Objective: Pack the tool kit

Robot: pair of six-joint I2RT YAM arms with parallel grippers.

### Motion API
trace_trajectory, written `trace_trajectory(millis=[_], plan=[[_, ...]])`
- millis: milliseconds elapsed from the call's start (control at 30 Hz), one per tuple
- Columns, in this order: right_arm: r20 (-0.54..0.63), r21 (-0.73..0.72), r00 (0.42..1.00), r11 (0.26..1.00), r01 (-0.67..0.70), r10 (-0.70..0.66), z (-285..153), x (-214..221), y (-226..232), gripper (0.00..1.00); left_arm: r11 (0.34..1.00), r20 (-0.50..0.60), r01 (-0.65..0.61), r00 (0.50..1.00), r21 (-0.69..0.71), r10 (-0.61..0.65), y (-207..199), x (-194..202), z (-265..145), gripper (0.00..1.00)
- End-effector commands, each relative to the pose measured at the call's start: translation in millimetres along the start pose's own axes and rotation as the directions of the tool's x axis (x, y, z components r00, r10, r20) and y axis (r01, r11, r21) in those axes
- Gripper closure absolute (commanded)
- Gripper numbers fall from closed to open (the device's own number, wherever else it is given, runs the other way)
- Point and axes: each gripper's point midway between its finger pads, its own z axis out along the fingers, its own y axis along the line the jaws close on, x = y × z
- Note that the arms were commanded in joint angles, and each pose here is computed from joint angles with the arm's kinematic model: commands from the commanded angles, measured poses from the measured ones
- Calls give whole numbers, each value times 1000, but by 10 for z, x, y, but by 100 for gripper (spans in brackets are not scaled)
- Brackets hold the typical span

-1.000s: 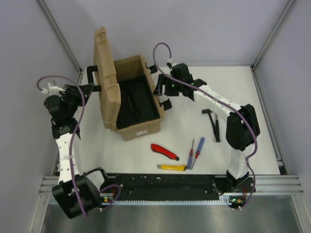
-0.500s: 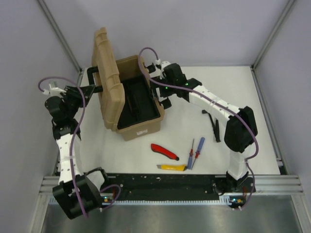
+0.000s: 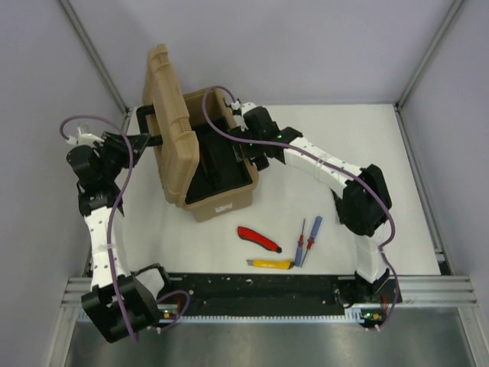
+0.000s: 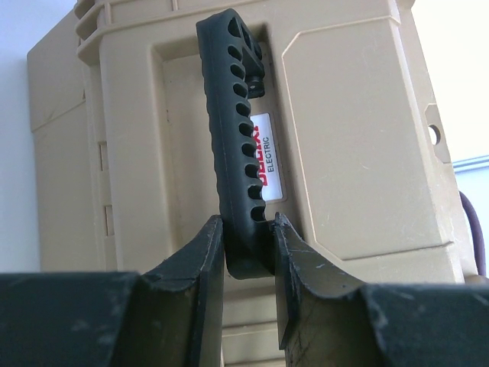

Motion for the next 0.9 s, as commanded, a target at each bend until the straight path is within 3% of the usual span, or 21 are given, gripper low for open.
trace_trajectory(millis=[0,333,867], plan=[[8,179,1000,983,-30,29,-17,-15,-316,38,997,-89,-73,994,-18,71,103,145,-49,100],[17,405,959,875,-267,285,-135,326,-1047,47,994,-72,-45,996,104,53,-168,10,-78,100],[79,592,887,694,-409,455,-472,739,-1882,50,989,-110,-20,993,146,36,-68,20,-14,100]])
